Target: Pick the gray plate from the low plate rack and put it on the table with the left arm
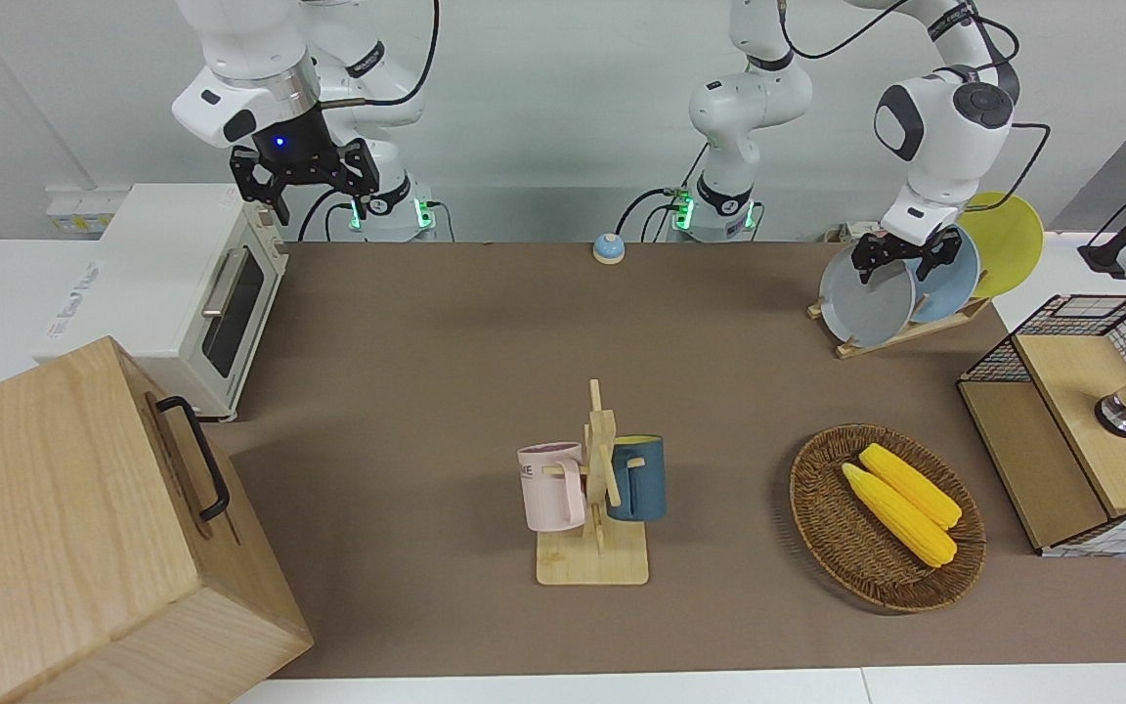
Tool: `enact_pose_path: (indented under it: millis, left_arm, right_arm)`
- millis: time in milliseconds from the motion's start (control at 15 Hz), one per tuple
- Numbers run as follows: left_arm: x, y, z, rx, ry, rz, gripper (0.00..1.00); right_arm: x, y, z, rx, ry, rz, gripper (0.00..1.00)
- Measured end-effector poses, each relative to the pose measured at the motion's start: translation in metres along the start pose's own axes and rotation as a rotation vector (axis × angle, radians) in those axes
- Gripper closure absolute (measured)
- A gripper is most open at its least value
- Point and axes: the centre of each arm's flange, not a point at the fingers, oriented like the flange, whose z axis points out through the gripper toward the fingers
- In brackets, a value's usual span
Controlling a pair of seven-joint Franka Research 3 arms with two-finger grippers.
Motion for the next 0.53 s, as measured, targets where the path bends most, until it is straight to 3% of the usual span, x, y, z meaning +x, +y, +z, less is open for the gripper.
enact_pose_path:
  millis: [133, 267, 533]
  left_arm:
    - [-0.0001, 0.0, 0.0, 0.0, 0.0, 0.001, 0.11]
    - [-0.0001, 0.0001, 0.0001, 0.0, 0.0, 0.001, 0.15]
    - [-0.0001, 0.0002, 0.0001, 0.0, 0.0, 0.002, 0.6]
  right_arm:
    - [0.0, 0.0, 0.0, 0.0, 0.0, 0.0, 0.01]
    - [0.0, 0.0, 0.0, 0.0, 0.0, 0.0, 0.01]
    - [0.0, 0.0, 0.0, 0.0, 0.0, 0.0, 0.01]
